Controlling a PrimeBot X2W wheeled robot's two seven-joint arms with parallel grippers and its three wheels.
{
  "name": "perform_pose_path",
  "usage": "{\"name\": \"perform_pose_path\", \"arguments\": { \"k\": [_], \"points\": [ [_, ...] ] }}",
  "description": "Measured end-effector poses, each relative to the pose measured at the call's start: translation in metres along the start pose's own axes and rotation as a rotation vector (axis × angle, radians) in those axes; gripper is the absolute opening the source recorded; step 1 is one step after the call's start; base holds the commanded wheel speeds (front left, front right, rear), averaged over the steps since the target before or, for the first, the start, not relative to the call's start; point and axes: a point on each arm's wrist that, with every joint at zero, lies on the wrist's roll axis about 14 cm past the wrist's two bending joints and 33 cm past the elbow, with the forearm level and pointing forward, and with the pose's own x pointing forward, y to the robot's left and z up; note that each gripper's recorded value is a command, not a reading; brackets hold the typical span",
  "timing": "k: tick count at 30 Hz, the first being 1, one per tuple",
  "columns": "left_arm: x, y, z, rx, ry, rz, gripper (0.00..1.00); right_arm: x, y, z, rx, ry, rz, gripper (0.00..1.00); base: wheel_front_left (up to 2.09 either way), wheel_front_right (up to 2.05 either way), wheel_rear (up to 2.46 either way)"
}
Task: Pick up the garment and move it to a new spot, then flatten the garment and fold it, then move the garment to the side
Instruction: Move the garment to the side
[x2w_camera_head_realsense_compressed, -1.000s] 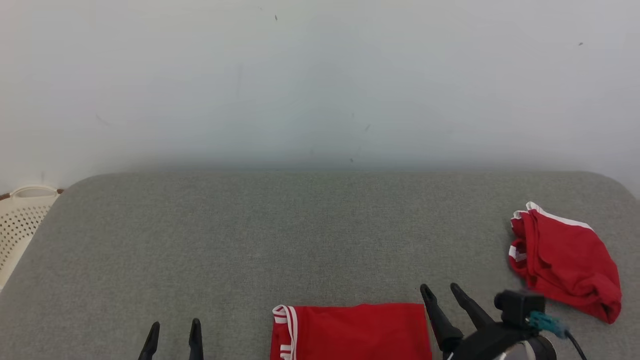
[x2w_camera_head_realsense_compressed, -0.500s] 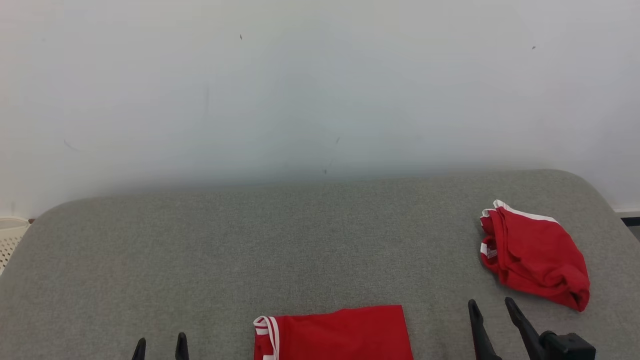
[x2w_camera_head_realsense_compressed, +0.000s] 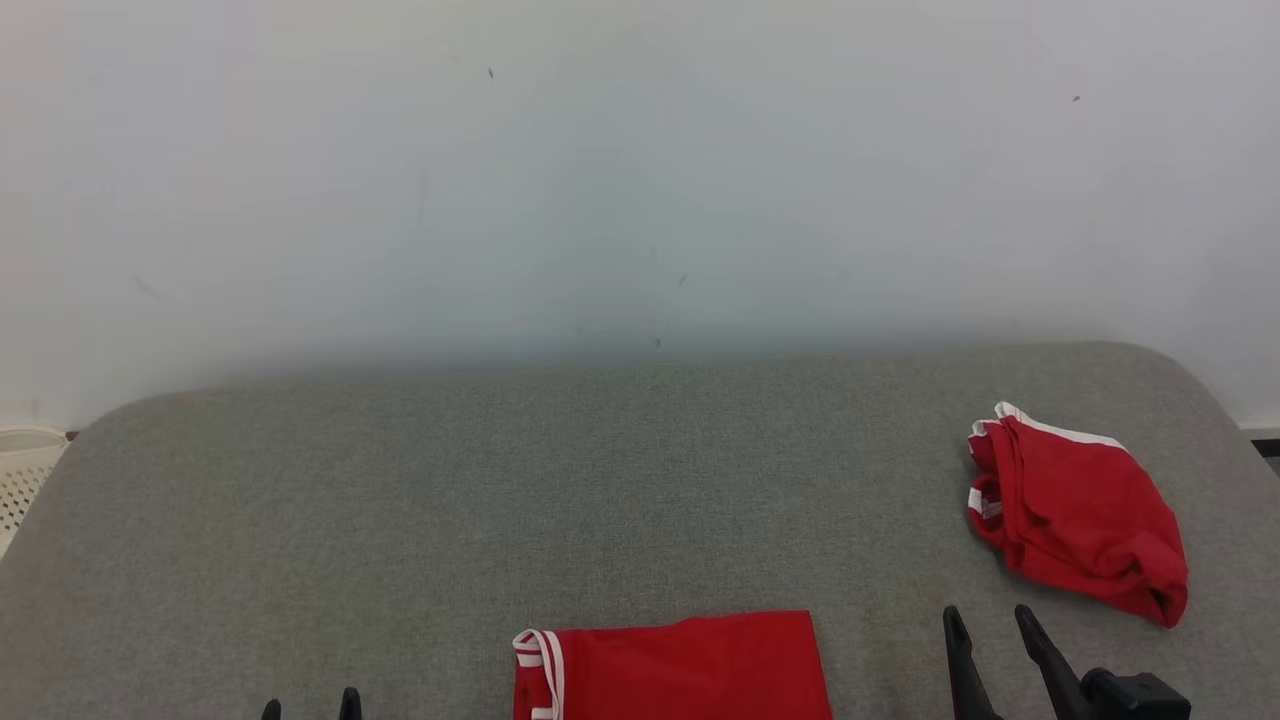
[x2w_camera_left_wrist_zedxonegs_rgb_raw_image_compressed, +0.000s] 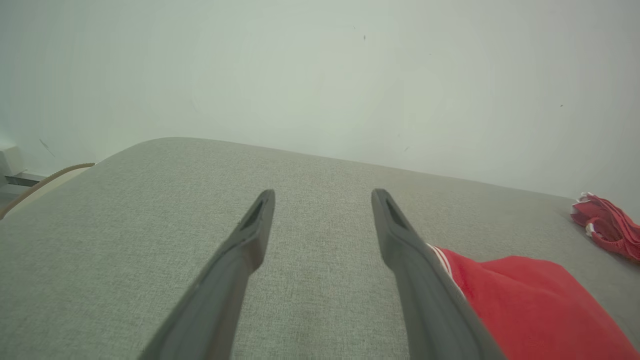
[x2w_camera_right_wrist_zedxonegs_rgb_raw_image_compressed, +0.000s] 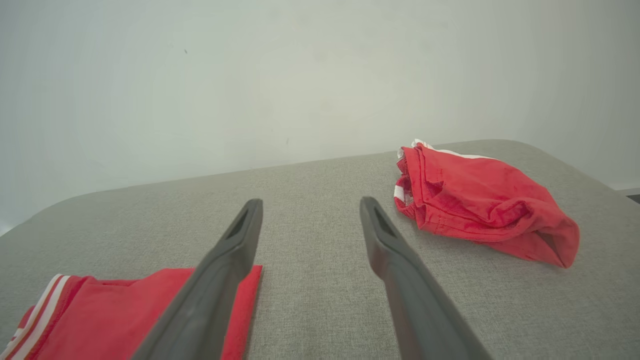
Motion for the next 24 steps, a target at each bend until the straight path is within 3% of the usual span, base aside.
{"name": "perform_pose_path", "arguments": {
  "k": [24],
  "points": [
    [-0.001, 0.004, 0.0, -0.004, 0.0, 0.009, 1.0, 0.012, 0.001, -0.01, 0.02, 0.004, 0.003, 1.0, 0.0, 0.0, 0.0]
  ]
}}
